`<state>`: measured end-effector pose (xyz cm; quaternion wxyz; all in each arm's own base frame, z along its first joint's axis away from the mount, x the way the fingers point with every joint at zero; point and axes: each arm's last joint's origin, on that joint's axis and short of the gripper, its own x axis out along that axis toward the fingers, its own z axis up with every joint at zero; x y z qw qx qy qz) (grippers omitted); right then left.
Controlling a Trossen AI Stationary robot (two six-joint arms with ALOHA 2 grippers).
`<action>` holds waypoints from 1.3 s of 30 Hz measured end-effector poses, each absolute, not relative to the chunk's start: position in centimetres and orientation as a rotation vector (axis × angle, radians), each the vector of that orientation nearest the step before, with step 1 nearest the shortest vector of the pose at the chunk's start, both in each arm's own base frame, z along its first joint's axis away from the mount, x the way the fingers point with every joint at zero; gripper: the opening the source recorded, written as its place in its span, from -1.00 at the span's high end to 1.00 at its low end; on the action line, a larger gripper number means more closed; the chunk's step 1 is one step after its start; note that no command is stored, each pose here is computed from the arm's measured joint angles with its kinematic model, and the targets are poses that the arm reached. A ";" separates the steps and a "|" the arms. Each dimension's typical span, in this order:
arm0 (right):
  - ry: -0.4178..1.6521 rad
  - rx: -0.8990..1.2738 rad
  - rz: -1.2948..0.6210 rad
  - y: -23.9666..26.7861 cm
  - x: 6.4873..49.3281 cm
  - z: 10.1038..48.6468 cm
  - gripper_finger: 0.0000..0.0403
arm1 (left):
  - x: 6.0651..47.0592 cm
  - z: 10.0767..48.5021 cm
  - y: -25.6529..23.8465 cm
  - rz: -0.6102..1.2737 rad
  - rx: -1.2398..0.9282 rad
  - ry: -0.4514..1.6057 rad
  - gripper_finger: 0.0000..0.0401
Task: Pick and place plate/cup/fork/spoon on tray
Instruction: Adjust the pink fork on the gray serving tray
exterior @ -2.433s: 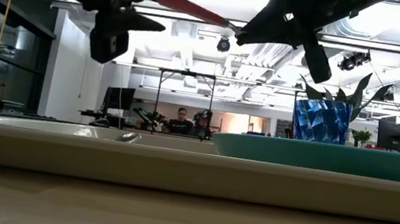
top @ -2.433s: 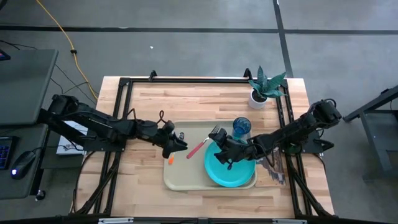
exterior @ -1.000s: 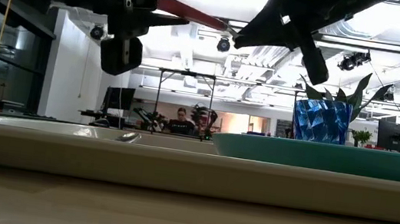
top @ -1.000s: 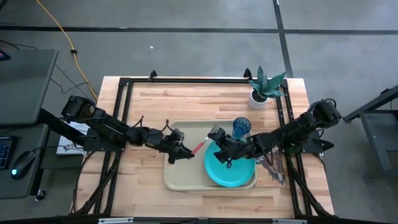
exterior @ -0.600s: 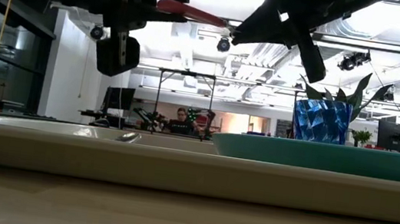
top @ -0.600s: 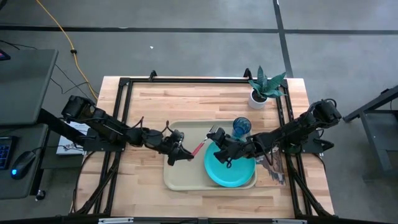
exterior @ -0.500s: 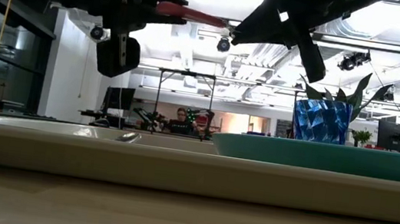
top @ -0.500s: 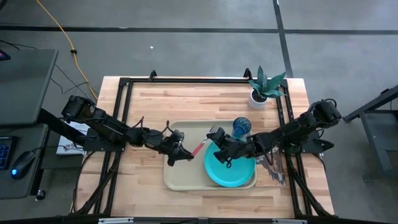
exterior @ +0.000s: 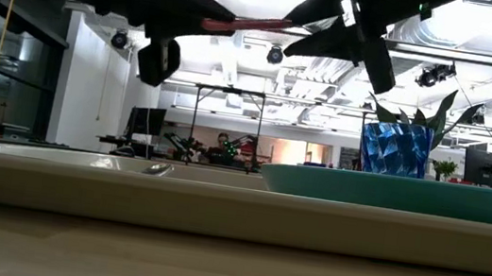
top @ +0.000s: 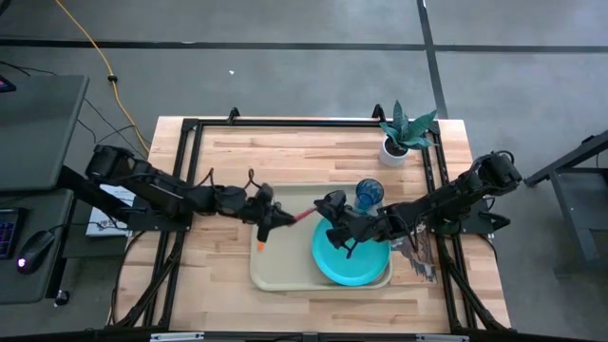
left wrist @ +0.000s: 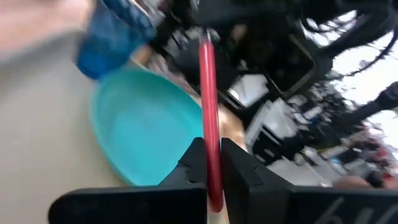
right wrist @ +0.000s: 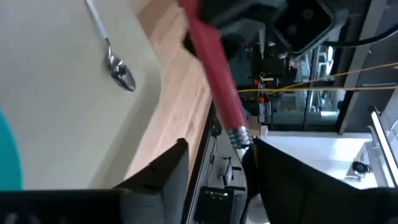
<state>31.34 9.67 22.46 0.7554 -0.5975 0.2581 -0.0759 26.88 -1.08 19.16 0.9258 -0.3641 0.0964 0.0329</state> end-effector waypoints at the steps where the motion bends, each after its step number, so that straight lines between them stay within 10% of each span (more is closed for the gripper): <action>1: 0.562 -1.303 -0.172 9.8 31.3 22.5 0.16 | 26.6 19.4 -0.8 0.089 -0.730 0.192 1.00; 23: 0.565 -0.762 -0.288 8.3 26.3 26.5 0.07 | 19.8 17.0 -6.0 0.387 -0.738 -0.037 1.00; 39: 0.614 -0.589 -0.314 7.9 25.2 26.2 0.07 | 24.3 9.6 -17.5 0.544 -1.149 -0.168 1.00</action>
